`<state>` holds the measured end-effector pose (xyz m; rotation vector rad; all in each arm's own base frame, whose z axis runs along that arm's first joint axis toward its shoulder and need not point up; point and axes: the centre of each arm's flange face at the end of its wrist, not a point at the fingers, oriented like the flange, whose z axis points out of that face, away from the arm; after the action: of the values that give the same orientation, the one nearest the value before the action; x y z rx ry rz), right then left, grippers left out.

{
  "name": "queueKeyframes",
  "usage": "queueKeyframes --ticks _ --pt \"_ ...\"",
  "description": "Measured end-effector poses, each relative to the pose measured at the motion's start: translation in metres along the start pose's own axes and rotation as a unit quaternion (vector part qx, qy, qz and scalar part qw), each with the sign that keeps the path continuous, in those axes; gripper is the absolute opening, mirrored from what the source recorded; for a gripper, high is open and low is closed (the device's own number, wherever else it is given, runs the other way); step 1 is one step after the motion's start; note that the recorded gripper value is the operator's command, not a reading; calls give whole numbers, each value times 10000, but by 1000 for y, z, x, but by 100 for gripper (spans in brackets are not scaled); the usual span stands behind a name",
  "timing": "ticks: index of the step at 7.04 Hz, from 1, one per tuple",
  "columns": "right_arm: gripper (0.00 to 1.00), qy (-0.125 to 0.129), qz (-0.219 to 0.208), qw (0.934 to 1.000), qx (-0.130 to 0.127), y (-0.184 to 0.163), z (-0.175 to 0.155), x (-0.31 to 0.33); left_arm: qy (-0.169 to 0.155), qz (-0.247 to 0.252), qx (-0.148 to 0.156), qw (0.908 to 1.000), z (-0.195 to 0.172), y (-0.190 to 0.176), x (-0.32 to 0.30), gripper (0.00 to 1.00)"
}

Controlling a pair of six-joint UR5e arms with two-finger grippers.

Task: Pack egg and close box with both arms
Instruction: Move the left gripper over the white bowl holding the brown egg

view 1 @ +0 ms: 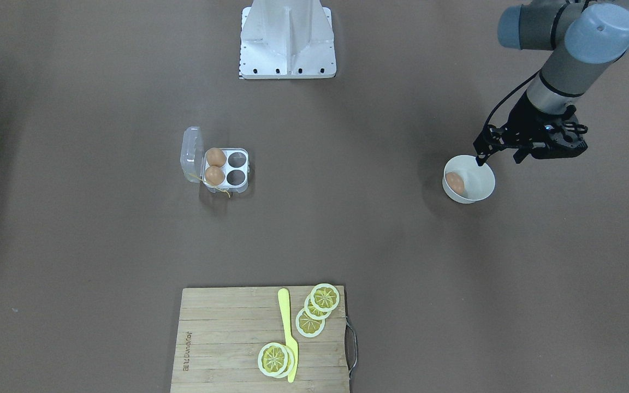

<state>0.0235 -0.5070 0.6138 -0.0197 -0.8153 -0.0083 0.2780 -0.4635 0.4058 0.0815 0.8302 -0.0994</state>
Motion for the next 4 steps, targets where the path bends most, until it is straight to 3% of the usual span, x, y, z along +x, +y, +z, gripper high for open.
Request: queueKeyframes --ticks 4 --pt "100 0 -3 10000 2 0 0 0 -96 134 -165 9997 42 -4 26 77"
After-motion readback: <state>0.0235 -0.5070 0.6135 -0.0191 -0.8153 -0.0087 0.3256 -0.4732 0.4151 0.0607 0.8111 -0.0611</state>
